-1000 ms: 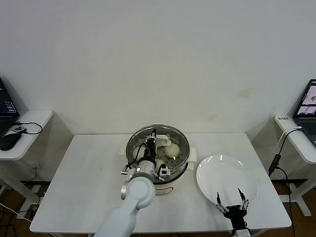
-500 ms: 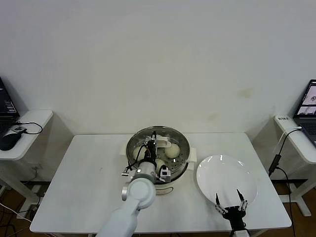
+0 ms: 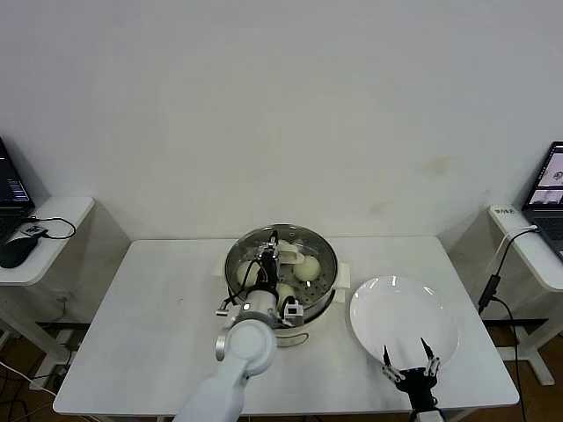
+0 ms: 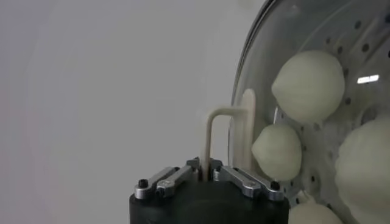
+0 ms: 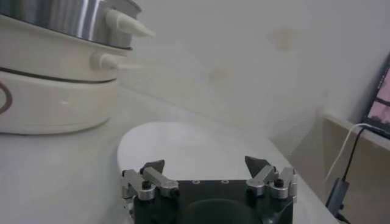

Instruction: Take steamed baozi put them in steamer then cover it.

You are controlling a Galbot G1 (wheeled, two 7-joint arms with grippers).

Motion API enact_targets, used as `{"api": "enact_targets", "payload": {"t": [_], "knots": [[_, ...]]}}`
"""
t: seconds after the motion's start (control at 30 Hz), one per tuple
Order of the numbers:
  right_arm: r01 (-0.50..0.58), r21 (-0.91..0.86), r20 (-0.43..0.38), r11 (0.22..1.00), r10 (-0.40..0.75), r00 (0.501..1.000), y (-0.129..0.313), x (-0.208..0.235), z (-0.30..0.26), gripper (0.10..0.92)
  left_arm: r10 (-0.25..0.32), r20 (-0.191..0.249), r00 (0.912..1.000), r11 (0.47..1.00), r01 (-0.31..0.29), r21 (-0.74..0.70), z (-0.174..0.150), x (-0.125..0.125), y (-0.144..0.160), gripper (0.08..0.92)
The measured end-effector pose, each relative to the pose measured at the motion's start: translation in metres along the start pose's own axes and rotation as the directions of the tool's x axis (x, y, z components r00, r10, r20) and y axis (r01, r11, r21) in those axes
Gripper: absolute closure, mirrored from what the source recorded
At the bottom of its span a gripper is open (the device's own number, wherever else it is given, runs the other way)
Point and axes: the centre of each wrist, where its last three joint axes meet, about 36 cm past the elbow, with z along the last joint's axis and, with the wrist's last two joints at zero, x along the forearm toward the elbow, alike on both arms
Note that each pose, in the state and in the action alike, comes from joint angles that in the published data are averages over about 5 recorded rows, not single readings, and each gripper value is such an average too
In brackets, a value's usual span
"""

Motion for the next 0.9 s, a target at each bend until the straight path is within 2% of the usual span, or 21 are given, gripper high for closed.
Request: {"api": "enact_targets", "payload": {"t": [0.23, 0.5, 0.73, 0.9], "knots": [[0.005, 0.003, -0.001, 1.000, -0.005, 1.000, 0.002, 0.001, 0.001, 0.200, -0.018, 0.020, 0.9997, 1.000, 0.017, 0.021, 0.003, 0.019, 0.004, 0.415], [0.010, 0.005, -0.004, 1.000, -0.010, 1.000, 0.003, 0.003, 0.002, 0.200, -0.044, 0.046, 0.9980, 0.996, 0.040, 0.082, 0.018, 0.060, 0.015, 0.202], [0.019, 0.007, 0.004, 1.000, -0.019, 1.000, 0.003, 0.006, 0.001, 0.200, -0.057, 0.064, 0.9963, 0.971, 0.041, 0.234, 0.052, 0.109, 0.024, 0.177], [0.029, 0.005, 0.017, 1.000, -0.029, 0.999, 0.001, 0.009, -0.002, 0.199, -0.073, 0.064, 0.9953, 0.895, 0.036, 0.445, 0.090, 0.137, 0.019, 0.177]]}}
